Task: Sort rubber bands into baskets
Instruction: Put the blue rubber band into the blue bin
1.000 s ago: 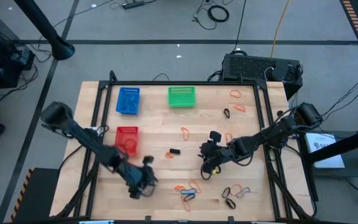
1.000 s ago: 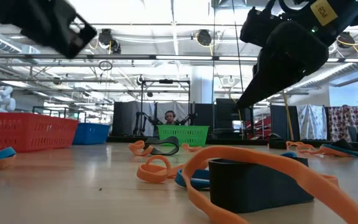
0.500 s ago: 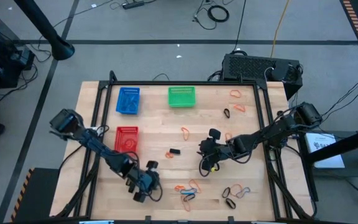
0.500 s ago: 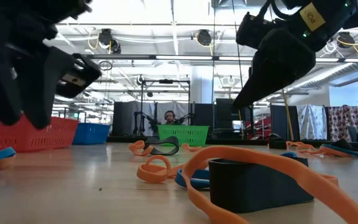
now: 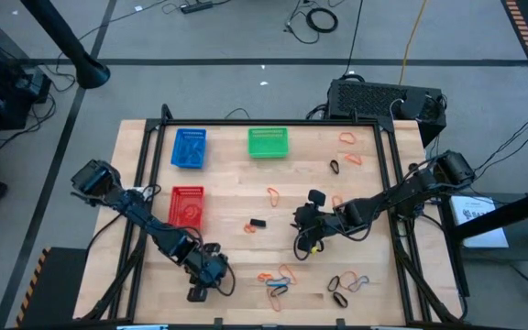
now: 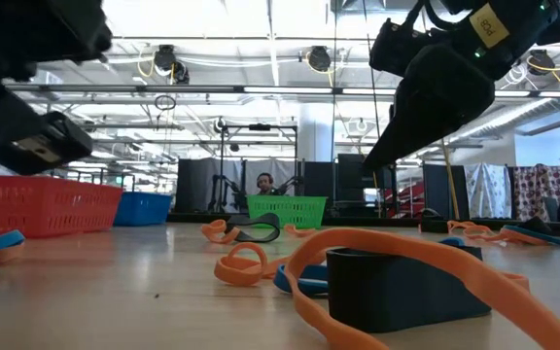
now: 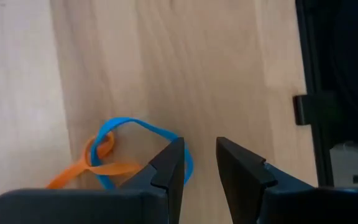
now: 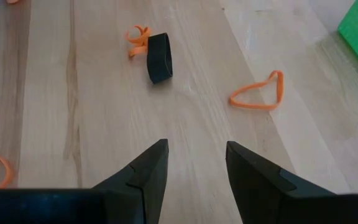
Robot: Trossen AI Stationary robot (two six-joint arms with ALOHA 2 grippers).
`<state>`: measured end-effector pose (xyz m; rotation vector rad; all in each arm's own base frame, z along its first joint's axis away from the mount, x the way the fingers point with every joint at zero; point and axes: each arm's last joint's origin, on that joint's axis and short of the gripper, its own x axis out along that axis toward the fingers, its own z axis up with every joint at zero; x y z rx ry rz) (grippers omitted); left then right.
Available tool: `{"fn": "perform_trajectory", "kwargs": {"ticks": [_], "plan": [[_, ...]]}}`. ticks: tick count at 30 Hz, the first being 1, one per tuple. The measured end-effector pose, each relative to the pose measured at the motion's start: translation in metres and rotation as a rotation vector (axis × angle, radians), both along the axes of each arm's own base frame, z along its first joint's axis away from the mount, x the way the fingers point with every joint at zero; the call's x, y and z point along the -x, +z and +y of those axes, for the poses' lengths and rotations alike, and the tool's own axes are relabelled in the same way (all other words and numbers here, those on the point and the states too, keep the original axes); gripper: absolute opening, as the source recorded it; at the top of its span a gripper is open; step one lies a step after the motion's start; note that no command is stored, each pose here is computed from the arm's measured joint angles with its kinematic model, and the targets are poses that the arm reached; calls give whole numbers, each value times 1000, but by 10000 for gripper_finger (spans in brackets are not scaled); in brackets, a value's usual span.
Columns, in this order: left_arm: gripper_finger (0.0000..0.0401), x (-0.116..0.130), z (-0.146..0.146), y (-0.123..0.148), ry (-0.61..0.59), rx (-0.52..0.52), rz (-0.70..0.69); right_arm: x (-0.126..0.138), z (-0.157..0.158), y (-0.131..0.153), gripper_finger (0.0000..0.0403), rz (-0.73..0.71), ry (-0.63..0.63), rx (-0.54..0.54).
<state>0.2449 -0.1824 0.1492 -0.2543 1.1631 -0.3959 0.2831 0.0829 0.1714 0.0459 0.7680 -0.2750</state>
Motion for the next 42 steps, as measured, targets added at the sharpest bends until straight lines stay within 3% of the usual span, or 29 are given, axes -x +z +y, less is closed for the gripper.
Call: {"fn": "perform_trajectory", "kwargs": {"ticks": [10, 36, 42], "plan": [[99, 6, -7, -1, 4, -73, -50, 0, 0, 0, 155, -1, -3, -3], [99, 12, -11, -19, -63, -173, 22, 0, 0, 0, 155, -1, -3, -3], [51, 14, -10, -20, -74, -175, 38, 0, 0, 0, 155, -1, -3, -3]]}}
